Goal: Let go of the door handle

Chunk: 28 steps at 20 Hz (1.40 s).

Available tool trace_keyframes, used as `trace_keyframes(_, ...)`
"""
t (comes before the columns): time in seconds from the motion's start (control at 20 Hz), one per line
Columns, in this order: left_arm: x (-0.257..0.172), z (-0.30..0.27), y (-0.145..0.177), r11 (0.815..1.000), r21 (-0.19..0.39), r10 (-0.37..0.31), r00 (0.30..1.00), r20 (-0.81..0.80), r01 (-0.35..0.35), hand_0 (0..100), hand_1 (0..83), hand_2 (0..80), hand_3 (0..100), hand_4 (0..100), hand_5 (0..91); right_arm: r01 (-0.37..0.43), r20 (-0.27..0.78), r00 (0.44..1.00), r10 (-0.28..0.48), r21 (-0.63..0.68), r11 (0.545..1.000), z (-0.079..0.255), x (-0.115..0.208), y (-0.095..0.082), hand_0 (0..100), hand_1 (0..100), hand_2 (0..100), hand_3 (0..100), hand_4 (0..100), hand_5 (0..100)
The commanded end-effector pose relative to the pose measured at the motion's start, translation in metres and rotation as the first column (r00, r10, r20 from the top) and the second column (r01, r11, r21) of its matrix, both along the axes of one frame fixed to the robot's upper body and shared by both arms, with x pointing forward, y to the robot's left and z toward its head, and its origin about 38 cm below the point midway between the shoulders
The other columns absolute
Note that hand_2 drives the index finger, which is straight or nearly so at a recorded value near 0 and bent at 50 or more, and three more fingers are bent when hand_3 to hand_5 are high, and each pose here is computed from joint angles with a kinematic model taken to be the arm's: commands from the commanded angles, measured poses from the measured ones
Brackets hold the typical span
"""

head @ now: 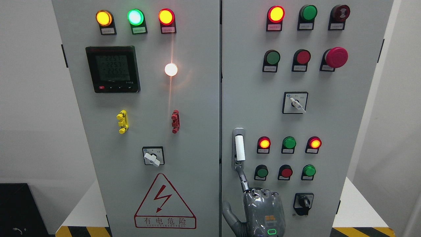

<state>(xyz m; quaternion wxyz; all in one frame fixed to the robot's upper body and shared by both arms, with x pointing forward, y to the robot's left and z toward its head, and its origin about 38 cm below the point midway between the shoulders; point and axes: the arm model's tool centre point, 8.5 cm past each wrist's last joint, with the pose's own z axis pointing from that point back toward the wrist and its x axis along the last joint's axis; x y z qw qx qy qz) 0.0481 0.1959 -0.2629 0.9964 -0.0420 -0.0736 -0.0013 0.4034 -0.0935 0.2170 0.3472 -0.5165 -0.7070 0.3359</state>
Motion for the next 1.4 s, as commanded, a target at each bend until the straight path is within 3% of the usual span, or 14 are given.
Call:
trace_keyframes(0.0,0.000,0.000,0.000,1.000,-0.001,0.000,1.000,0.001,0.000,12,55.6,0.0,0,0,0.0,-0.002,-0.001,1.000,0.002,0.000,1.000,0.000,0.000,0.000,41,36,19,100,100,100)
trace_keyframes(1.35,0.000,0.000,0.000,1.000,-0.001,0.000,1.000,0.001,0.000,12,55.6,0.0,0,0,0.0,-0.007,0.046,0.999,0.006,0.018,1.000,0.016,-0.006,-0.001,41,36,19,100,100,100)
